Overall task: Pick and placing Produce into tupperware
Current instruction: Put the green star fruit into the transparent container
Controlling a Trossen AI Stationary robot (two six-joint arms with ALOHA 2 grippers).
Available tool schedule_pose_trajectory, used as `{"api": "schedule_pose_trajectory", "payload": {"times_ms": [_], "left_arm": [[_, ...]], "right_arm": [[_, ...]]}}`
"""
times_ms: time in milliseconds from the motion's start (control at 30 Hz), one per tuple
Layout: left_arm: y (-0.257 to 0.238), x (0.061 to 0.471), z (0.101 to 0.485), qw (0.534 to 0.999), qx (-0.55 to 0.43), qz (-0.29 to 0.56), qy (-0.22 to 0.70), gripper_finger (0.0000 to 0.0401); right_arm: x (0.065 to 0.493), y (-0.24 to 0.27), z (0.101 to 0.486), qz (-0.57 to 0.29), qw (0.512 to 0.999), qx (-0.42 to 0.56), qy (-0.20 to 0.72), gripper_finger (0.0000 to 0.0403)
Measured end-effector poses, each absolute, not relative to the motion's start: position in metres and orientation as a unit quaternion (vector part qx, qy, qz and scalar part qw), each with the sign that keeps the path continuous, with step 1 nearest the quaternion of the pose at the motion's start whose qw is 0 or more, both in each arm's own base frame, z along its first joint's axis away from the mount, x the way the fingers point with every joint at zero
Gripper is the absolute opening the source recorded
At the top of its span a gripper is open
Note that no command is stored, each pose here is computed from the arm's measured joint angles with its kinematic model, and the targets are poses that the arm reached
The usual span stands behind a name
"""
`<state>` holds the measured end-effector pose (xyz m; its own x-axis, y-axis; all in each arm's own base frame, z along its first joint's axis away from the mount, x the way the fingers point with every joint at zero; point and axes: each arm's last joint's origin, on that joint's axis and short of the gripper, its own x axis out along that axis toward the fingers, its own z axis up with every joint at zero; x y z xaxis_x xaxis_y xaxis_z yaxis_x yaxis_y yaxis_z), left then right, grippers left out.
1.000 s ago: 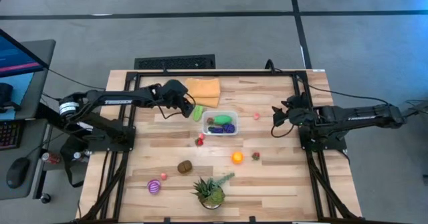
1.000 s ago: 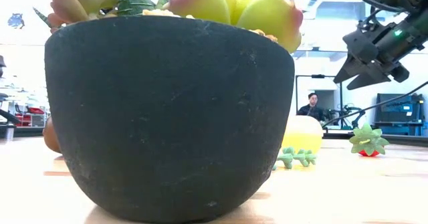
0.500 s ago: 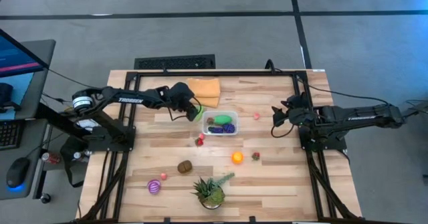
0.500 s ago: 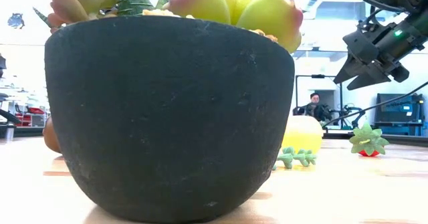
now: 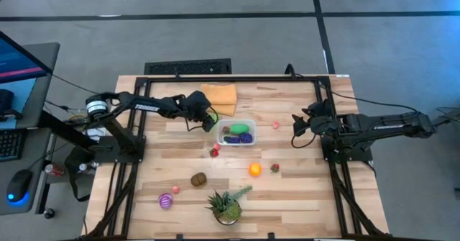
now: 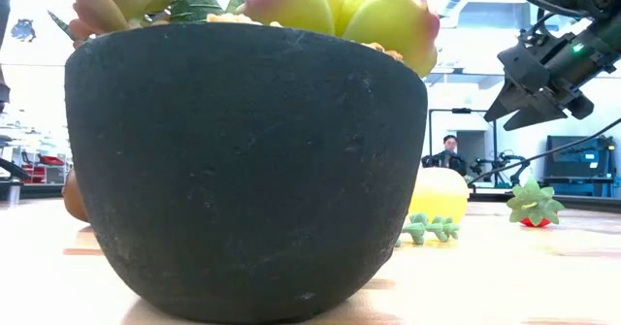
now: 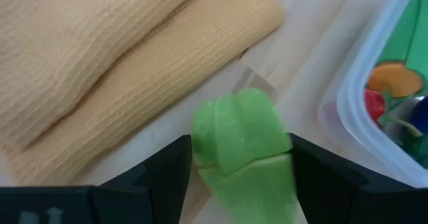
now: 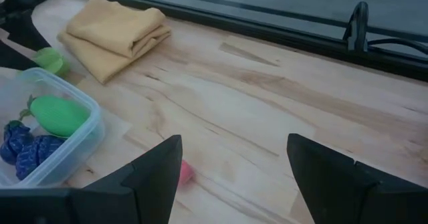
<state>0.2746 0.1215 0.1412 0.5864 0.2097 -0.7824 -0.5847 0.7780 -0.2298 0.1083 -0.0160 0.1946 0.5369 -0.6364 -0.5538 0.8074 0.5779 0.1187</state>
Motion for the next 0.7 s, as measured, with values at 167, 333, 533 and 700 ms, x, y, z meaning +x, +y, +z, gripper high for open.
{"api": "schedule_pose_trajectory", "payload": {"times_ms": [167, 333, 533, 700], "left_arm": [[0.121, 0.274, 0.141, 0.858, -0.238, 0.225, 0.395, 0.0225], [0.12, 0.274, 0.14, 0.861, -0.24, 0.2, 0.401, 0.0225], [0.116, 0.271, 0.138, 0.854, -0.248, 0.172, 0.424, 0.0225], [0.113, 0.264, 0.134, 0.832, -0.24, 0.166, 0.471, 0.0225]], "right_arm": [[0.108, -0.016, 0.195, -0.421, 0.858, 0.181, 0.234, 0.0265], [0.108, -0.016, 0.195, -0.42, 0.858, 0.18, 0.235, 0.0265], [0.108, -0.016, 0.195, -0.42, 0.858, 0.18, 0.235, 0.0265], [0.108, -0.016, 0.195, -0.42, 0.858, 0.18, 0.235, 0.0265]]}}
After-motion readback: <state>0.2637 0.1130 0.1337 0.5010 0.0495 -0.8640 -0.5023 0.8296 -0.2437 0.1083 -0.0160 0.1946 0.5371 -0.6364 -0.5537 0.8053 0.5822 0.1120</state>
